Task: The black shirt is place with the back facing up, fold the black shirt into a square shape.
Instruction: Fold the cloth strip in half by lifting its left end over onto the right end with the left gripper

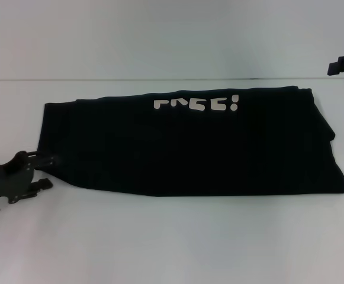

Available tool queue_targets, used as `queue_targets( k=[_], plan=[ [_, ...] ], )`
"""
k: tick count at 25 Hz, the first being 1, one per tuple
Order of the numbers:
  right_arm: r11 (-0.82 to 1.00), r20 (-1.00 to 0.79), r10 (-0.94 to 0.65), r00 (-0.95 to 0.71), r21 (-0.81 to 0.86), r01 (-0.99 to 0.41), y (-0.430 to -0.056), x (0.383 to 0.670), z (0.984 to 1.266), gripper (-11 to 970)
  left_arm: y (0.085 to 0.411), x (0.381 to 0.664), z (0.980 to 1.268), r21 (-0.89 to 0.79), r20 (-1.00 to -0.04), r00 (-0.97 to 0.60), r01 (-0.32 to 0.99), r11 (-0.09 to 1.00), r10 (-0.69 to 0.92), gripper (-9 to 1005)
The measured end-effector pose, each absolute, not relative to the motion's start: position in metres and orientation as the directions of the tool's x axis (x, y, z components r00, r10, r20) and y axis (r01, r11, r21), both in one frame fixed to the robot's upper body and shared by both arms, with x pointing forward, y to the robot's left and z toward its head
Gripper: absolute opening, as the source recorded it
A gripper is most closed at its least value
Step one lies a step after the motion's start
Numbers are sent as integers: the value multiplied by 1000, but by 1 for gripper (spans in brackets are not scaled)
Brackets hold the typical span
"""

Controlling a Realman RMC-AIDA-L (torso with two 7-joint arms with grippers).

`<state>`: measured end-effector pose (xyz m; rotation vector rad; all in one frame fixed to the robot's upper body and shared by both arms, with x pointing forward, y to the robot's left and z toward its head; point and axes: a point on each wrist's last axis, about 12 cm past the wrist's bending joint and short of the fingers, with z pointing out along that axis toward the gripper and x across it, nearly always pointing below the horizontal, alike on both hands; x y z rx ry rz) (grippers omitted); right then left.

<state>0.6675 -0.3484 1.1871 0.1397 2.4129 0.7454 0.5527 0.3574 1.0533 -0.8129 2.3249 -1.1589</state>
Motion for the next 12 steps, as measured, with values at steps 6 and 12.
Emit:
queue_targets(
  k=[6, 12],
  plan=[
    [836, -517, 265, -814, 544, -73, -349, 667, 1187, 809, 338, 568, 1051, -818, -110, -749, -306, 488, -653, 667],
    [837, -515, 268, -814, 542, -67, -351, 666, 1185, 809, 327, 581, 1053, -816, -124, -749, -296, 496, -651, 667]
  ],
)
